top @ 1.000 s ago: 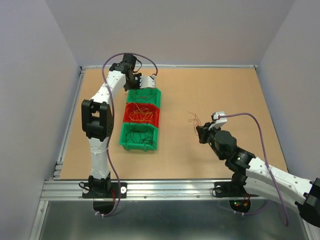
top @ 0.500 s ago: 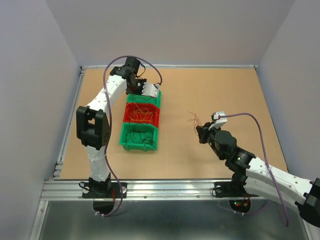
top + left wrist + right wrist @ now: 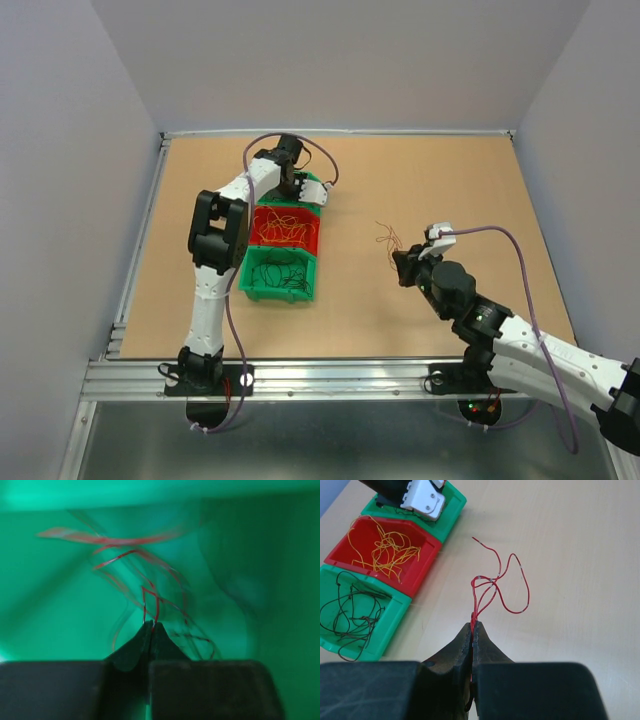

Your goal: Untangle the cables

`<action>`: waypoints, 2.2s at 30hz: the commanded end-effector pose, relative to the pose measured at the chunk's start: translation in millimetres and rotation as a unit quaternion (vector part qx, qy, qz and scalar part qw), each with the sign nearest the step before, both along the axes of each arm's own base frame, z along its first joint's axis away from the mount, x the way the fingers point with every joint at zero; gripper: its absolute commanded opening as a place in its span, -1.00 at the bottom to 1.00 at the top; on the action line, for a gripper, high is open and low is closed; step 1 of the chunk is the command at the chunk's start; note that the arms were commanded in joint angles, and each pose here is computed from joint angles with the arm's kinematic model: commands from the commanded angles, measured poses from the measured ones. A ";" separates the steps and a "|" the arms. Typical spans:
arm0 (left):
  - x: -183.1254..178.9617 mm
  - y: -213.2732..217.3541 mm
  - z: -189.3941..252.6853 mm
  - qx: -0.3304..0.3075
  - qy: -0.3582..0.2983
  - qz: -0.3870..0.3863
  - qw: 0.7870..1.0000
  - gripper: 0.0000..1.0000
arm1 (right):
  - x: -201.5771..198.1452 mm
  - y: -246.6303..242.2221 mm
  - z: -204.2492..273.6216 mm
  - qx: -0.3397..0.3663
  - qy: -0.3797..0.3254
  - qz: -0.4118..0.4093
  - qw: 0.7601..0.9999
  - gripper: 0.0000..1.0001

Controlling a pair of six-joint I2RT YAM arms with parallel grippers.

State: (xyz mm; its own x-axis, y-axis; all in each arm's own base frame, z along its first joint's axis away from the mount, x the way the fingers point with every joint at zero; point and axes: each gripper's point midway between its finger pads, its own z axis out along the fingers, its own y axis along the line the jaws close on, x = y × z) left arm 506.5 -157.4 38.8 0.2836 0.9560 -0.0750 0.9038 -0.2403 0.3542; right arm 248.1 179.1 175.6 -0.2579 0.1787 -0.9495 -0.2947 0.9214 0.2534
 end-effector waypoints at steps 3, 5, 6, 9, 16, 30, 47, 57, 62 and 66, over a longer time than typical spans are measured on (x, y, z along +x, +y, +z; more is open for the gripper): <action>6.6 -1.3 -11.3 0.040 -0.069 0.046 0.996 -0.65 | 4.9 6.7 44.8 0.041 -0.044 0.003 0.998 -0.99; 10.2 -4.2 3.8 0.014 -0.085 0.061 0.994 -0.52 | 5.5 5.7 44.4 0.041 -0.044 0.000 0.998 -0.99; 11.5 -9.3 24.7 -0.015 -0.097 0.072 0.993 -0.39 | 5.3 6.2 43.6 0.042 -0.043 0.001 0.998 -0.99; 13.1 -21.6 71.4 -0.076 -0.122 0.083 0.986 -0.02 | 5.7 6.9 43.0 0.040 -0.043 0.002 0.998 -0.99; -3.9 -28.2 119.4 -0.127 -0.127 0.085 0.980 0.38 | 6.9 8.6 42.3 0.039 -0.042 0.003 0.998 -0.99; -26.2 -26.1 64.1 -0.090 -0.046 0.072 0.992 -0.21 | 8.6 12.3 42.5 0.040 -0.044 0.006 0.998 -0.99; -34.8 -38.0 120.0 -0.184 -0.071 0.054 0.979 0.03 | 6.1 47.6 43.1 0.015 -0.069 0.098 0.993 -0.99; -38.6 -15.5 159.2 -0.367 -0.072 0.172 0.911 0.17 | 40.9 115.7 62.0 -0.090 -0.150 0.250 0.952 -0.99; -29.5 32.9 216.8 -0.536 -0.125 0.271 0.790 0.18 | 69.6 146.7 63.0 -0.072 -0.155 0.376 0.911 -0.99; -41.3 59.8 217.1 -0.589 -0.197 0.316 0.718 0.23 | 103.0 170.1 62.2 -0.098 -0.168 0.425 0.884 -0.99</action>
State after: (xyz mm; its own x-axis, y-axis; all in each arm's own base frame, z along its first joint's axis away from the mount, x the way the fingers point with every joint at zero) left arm 462.7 -86.2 190.1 -0.1551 0.4784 -0.8643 0.6040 0.7382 0.3002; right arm 347.0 314.9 206.0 -0.0715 -0.1369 -0.9880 -0.8325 0.5538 -0.0164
